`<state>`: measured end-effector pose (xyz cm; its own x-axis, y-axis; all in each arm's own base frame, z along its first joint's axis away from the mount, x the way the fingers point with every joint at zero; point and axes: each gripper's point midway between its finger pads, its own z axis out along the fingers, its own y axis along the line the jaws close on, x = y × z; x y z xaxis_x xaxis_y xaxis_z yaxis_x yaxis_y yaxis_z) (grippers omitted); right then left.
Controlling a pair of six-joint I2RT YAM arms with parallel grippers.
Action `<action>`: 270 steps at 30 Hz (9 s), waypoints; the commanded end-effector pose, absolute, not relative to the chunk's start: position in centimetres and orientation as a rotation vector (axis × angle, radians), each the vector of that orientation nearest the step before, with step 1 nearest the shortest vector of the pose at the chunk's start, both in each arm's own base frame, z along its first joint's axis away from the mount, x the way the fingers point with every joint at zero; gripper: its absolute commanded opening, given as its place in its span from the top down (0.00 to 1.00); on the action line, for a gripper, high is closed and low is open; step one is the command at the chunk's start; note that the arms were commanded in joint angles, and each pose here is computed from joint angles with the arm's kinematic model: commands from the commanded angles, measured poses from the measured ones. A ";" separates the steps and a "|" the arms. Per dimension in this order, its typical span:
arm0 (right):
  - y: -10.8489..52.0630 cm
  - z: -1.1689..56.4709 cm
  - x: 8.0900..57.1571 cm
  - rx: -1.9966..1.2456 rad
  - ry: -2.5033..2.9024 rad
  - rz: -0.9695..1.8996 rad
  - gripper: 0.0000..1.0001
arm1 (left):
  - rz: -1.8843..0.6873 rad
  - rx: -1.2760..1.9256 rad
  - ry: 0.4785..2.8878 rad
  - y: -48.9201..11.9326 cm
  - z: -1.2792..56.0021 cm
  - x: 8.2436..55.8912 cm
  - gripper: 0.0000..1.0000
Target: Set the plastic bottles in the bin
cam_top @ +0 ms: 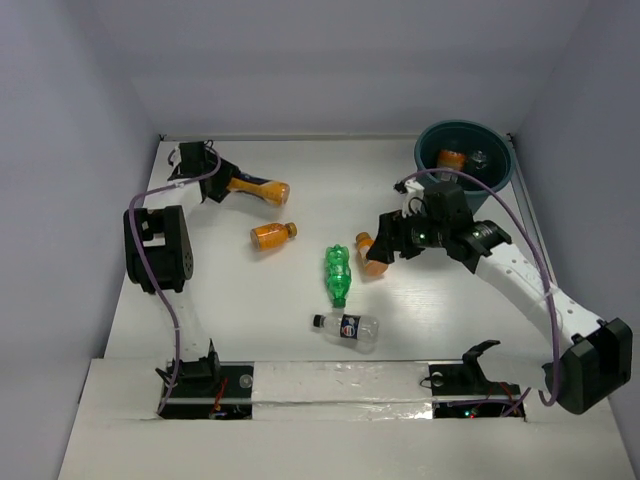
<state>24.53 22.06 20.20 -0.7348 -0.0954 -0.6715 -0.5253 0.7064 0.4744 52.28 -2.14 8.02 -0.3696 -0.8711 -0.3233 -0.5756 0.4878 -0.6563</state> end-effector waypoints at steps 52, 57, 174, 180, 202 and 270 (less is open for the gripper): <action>6.3 34.7 40.4 0.155 2.002 0.326 0.43 | -1.089 -0.179 1.416 -27.2 56.3 36.9 0.65; 2.1 33.6 42.8 0.284 1.997 0.273 0.34 | -1.089 -0.149 1.413 -30.6 57.0 38.2 0.65; 32.2 14.5 35.5 -0.241 2.387 0.677 0.50 | -0.162 0.341 2.451 -14.2 14.9 38.8 0.09; 27.3 31.4 38.8 -0.135 2.042 0.707 0.50 | -0.185 0.339 2.476 -13.8 13.7 37.5 0.05; -5.7 39.4 46.6 0.512 1.810 -0.028 0.45 | -0.154 0.320 2.583 -13.1 9.2 36.8 0.01; 20.3 16.5 19.4 -0.514 2.466 0.808 0.03 | -0.450 -0.781 2.373 -12.3 9.7 36.8 0.01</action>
<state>20.05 19.64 16.67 -0.8078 -0.1722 -0.5638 -0.4654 0.7733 0.4306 35.99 -13.71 8.45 -0.7160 -0.5686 -0.4050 -0.3651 0.7995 -0.4770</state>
